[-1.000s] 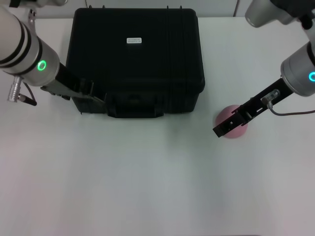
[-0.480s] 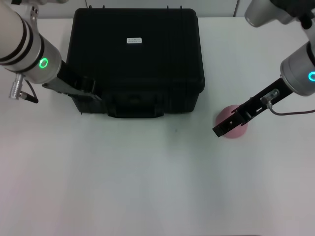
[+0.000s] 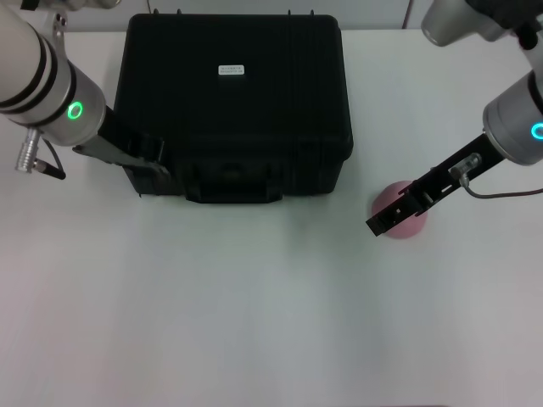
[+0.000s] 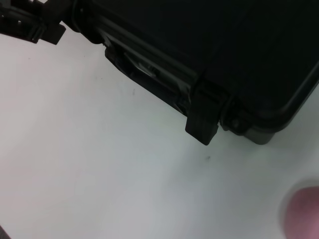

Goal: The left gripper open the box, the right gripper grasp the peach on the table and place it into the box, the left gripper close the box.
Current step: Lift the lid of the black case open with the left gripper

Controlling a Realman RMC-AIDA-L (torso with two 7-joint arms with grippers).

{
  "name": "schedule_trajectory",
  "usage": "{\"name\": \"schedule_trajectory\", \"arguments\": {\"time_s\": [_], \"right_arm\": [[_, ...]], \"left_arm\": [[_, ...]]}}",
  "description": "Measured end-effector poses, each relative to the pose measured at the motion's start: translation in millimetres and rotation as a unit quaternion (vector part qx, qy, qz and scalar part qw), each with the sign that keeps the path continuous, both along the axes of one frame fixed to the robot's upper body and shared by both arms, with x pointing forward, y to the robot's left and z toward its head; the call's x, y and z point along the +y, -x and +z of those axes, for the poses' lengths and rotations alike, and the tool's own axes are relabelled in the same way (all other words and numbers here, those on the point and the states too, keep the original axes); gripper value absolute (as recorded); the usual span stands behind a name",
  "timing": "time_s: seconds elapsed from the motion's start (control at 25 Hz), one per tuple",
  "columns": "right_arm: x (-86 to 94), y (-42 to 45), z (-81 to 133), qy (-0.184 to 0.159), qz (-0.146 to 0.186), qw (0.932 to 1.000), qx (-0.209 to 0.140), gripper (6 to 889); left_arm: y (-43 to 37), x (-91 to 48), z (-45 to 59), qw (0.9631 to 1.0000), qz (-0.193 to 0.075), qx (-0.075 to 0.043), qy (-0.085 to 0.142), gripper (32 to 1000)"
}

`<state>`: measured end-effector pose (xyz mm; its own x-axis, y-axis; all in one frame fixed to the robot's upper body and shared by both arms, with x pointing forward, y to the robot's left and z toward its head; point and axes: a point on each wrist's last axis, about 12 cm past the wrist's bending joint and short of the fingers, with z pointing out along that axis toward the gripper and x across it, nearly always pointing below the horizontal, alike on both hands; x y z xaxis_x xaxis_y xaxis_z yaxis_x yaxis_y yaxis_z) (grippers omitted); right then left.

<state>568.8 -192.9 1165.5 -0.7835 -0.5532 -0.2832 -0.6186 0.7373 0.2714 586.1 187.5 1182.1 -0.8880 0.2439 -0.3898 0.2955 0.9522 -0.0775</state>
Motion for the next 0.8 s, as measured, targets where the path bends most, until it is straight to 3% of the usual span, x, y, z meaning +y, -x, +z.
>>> {"name": "schedule_trajectory", "arguments": {"time_s": [0.6, 0.8], "right_arm": [[-0.1, -0.1, -1.2, 0.0, 0.0, 1.0, 0.002, 807], [0.4, -0.6, -2.0, 0.001, 0.001, 1.0, 0.005, 806]], "left_arm": [[1.1, -0.1, 2.0, 1.0, -0.003, 0.0, -0.002, 404], [2.8, -2.0, 8.9, 0.9999, -0.009, -0.006, -0.002, 404]]}}
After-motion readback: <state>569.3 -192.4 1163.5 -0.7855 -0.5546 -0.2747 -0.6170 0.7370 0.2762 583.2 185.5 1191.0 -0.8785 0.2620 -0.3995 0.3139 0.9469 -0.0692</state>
